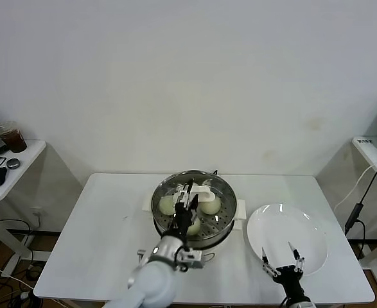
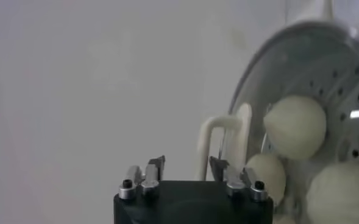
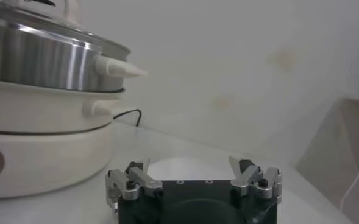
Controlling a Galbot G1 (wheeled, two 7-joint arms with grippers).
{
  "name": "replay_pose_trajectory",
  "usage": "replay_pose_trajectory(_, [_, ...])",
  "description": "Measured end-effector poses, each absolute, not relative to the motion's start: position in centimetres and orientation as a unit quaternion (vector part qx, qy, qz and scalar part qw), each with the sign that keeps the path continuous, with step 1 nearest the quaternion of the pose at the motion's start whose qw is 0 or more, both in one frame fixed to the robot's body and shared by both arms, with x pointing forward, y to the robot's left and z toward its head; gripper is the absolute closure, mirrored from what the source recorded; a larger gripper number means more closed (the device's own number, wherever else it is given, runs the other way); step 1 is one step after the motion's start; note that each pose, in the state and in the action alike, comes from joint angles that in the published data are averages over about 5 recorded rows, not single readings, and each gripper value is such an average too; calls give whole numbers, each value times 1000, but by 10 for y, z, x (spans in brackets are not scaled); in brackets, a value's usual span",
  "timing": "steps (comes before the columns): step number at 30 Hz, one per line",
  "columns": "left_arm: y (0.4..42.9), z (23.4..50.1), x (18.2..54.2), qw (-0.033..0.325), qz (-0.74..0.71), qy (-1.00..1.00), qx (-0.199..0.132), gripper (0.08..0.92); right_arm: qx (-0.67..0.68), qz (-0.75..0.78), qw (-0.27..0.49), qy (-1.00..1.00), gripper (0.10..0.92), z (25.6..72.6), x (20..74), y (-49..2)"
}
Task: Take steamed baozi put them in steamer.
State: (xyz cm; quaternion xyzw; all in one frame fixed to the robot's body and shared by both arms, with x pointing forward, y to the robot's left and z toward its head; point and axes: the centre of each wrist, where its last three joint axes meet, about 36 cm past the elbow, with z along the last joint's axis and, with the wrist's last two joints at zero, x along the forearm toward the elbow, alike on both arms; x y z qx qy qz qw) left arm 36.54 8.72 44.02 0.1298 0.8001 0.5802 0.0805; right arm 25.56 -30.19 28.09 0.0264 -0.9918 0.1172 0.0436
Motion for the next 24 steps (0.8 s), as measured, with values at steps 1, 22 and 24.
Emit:
replay_pose_trajectory(1, [91, 440, 360, 82, 566, 809, 134, 313, 27, 117, 44, -992, 200, 281, 255, -302])
replay_pose_trajectory(22, [226, 390, 228, -5, 97, 994, 52, 177, 65, 79, 62, -993, 200, 293, 242, -293])
replay_pose_trajectory(24, [232, 381, 218, -21, 71, 997, 38, 177, 72, 72, 67, -993, 200, 296, 238, -292])
